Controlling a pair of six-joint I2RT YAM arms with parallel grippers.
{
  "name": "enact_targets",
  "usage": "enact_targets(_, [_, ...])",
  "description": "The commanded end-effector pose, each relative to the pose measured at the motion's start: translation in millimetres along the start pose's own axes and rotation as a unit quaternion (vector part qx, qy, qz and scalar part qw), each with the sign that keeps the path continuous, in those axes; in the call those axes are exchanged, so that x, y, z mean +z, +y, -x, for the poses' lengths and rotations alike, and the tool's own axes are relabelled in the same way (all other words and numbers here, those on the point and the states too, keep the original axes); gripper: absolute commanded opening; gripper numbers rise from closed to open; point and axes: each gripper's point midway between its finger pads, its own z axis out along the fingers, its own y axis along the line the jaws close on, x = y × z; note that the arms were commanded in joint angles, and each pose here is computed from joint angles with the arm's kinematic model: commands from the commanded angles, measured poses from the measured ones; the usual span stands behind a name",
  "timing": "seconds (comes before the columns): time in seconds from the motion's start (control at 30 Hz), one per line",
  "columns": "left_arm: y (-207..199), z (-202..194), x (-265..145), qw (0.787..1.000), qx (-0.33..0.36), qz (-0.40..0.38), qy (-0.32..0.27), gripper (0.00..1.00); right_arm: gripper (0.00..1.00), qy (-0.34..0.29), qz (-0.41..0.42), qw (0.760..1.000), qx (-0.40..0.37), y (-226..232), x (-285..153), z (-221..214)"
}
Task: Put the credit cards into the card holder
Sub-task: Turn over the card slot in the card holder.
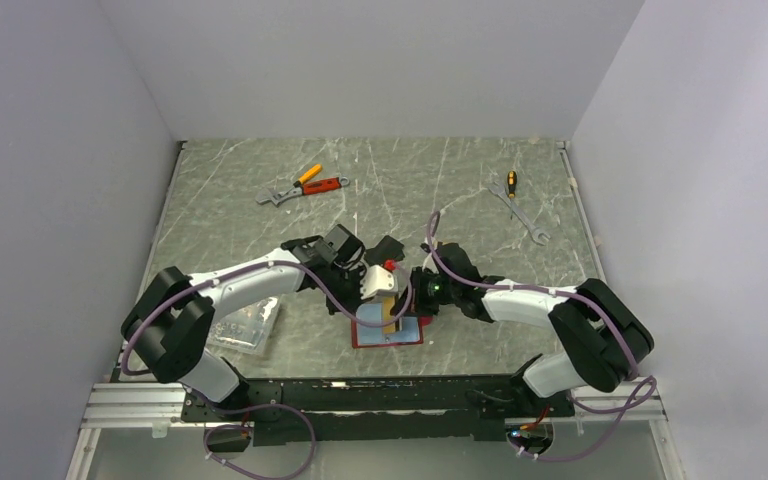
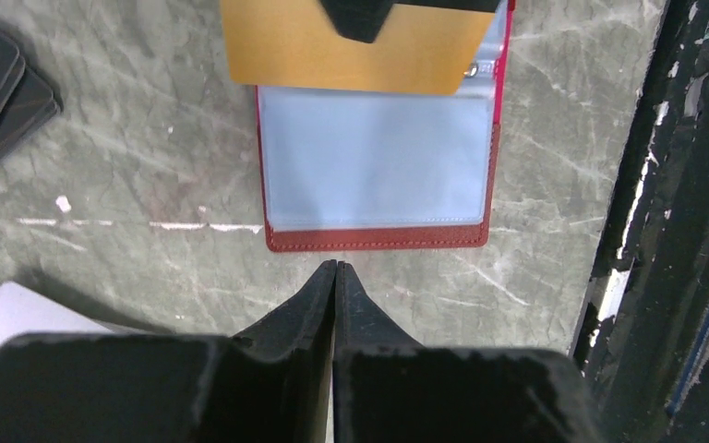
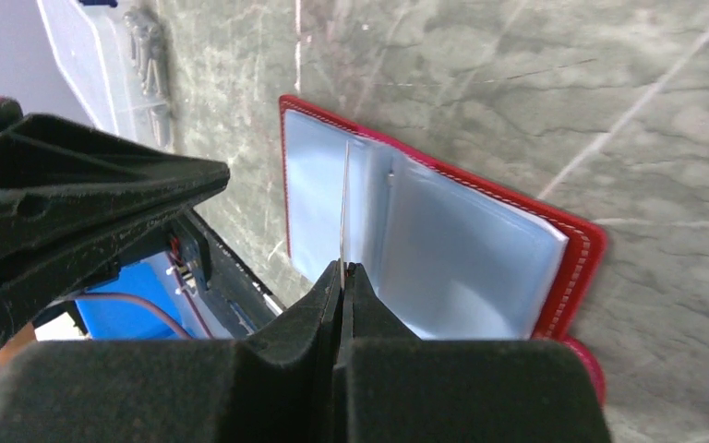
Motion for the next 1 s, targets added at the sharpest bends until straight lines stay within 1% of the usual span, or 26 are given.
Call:
enact_targets(0.0, [-5.0, 7.7, 11.2, 0.999, 0.051, -0.001, -0.005, 0.09, 0.00, -0.016, 0.004, 1.000, -0.009, -1.9, -3.7, 6.5])
enact_targets(0.43, [-22.0, -16.3, 32.7, 0.993, 0.102, 0.004, 0.052, 0.08, 0.00, -0.011, 0.012, 1.000, 0.002, -9.5, 4.6, 0.4])
enact_targets(0.73, [-29.3, -25.8, 37.5, 0.991, 0.113, 0.004, 0.070, 0.08, 0.00, -0.010, 0.019, 1.000, 0.019, -19.1, 8.9, -8.2])
enact_targets(0.97, [-32.7, -33.2, 43.3, 0.989, 0.118, 0.004, 0.087, 0.06, 0.00, -0.017, 0.053, 0.998, 0.029, -15.6, 7.5, -13.7])
